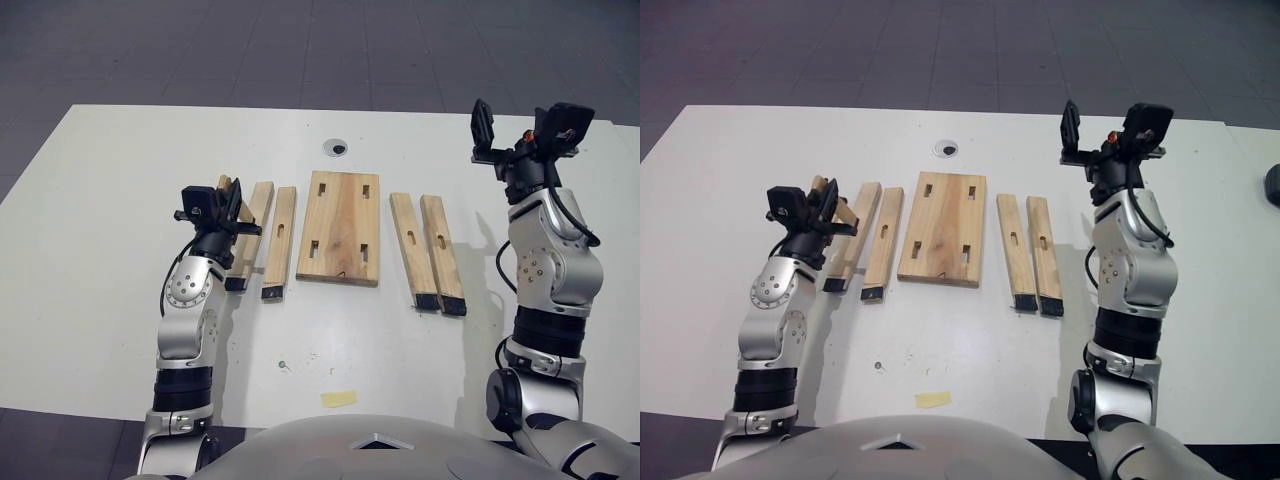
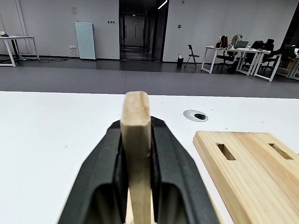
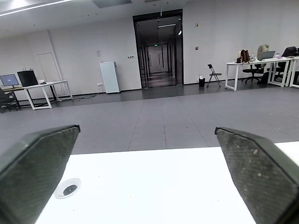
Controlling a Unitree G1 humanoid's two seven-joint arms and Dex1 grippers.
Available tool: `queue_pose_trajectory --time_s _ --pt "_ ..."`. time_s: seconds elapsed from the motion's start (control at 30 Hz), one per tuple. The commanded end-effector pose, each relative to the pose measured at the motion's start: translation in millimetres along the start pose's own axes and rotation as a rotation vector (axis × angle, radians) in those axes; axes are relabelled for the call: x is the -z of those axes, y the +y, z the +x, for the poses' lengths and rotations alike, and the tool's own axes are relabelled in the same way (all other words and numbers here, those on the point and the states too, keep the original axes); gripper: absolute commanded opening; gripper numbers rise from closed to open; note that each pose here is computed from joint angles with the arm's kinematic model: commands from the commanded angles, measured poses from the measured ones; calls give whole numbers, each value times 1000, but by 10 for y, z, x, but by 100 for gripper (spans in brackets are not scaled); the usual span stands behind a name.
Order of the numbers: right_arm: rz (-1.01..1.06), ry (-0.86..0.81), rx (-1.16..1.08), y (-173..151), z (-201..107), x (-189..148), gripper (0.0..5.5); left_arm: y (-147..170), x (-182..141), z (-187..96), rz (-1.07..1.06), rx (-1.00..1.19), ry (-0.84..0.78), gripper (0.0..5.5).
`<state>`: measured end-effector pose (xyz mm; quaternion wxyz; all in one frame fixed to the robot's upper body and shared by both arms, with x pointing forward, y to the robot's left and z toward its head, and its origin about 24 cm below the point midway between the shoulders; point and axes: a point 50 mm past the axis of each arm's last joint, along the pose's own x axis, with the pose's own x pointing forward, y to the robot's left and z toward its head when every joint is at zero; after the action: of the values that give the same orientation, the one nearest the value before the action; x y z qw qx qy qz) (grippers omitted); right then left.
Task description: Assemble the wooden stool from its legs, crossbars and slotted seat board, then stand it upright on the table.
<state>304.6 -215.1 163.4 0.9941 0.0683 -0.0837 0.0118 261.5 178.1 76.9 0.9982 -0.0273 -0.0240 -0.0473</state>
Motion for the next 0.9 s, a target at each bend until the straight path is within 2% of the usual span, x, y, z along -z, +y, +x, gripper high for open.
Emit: queue_pose_trajectory --time_s 0.03,0.23,0.57,0.9 --pt "-7 -9 -34 108 47 -56 540 120 411 -127 21 -67 235 43" --pt "-6 -6 -42 141 72 -52 540 91 464 -96 83 -37 288 43" --pt "-11 -13 -51 167 90 -88 540 130 637 -258 57 -73 378 43" --pt "-17 -18 -69 190 135 -91 540 127 393 -76 35 -97 199 43"
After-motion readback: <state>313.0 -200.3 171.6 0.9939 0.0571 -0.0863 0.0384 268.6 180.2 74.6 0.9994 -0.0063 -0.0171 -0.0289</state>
